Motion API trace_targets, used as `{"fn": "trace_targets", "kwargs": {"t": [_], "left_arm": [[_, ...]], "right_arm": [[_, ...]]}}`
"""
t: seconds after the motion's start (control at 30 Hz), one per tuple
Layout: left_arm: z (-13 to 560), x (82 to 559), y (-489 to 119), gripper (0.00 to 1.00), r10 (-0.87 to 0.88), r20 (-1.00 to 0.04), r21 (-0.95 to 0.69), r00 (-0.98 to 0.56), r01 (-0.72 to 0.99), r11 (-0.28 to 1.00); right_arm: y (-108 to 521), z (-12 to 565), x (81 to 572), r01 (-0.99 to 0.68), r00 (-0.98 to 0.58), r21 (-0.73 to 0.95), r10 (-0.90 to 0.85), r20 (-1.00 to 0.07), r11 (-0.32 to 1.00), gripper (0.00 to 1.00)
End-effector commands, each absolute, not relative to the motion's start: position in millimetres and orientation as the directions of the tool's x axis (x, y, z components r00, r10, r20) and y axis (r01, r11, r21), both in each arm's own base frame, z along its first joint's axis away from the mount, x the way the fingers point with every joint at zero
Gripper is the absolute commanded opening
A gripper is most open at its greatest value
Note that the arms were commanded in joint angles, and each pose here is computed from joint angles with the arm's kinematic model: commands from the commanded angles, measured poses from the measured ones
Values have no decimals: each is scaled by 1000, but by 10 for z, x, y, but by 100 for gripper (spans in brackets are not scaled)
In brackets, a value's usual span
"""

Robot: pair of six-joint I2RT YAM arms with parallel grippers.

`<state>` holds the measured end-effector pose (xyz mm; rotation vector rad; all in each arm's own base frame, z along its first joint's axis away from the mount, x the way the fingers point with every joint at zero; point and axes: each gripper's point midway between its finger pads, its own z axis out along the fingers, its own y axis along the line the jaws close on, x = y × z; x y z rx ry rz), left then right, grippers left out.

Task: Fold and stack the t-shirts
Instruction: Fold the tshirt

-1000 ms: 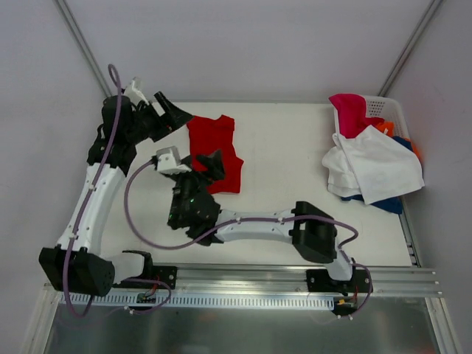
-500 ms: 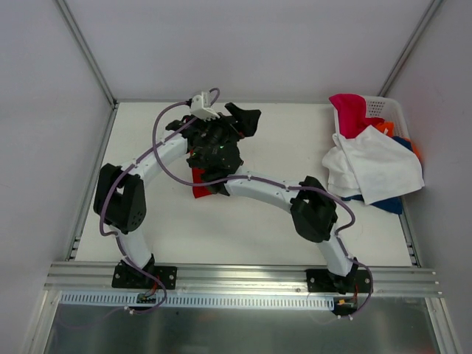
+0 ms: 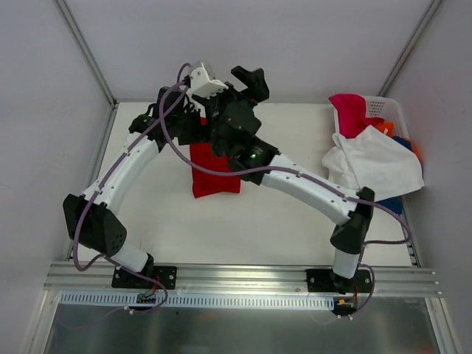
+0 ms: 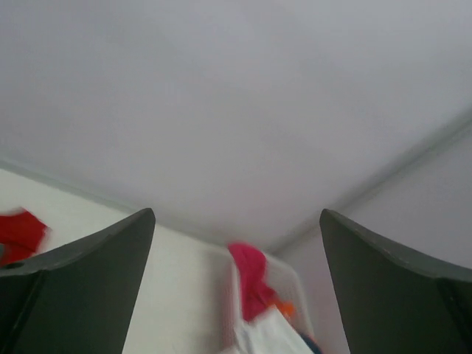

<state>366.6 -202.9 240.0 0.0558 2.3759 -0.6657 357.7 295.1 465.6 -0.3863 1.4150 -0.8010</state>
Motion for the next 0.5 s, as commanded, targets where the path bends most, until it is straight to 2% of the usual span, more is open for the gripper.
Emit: {"fn": "trace_targets", "kwargs": {"t": [0.0,0.03,0.1,0.17,0.23,0.27,0.3,0.37,0.4,0.47], "left_arm": [[2720,3573,-2149,81,-91,-671,-468,-736,325,822],[2705,3553,-2123,81,-85,-677,-455,-731,325,829],[2693,3590,-1990,82,-99,-701,-407,-706,282,869],[2584,3610,-1862,83,-109,-706,-367,-700,230,901],[2394,3601,-1757,84,-113,-701,-318,-705,166,933],[2336,3593,-1737,85,-129,-691,-317,-712,138,938],[2193,3558,-1715,86,-132,-668,-309,-732,112,944],[2012,3493,-1751,86,-148,-631,-317,-762,79,945],[1870,3469,-1726,86,-143,-623,-287,-769,56,956],[1732,3395,-1864,86,-127,-604,-277,-787,58,959]], "right_arm": [[3569,4646,3213,-402,144,-454,-435,-889,795,99],[3476,4869,3173,-491,131,-343,-321,-938,801,100],[3624,4624,2961,-699,7,-181,-246,-969,692,99],[3328,4258,3189,-627,-134,-147,-293,-947,765,100],[2918,3590,3469,-526,-358,-74,-300,-884,847,99],[2972,3306,3368,-603,-442,47,-284,-851,796,96],[2794,3107,3459,-567,-536,190,-183,-824,802,95],[2642,2606,3326,-545,-607,372,-47,-794,751,98],[2408,2468,3403,-450,-659,470,73,-748,759,99],[2188,2101,3307,-381,-715,518,112,-690,766,99]]}}
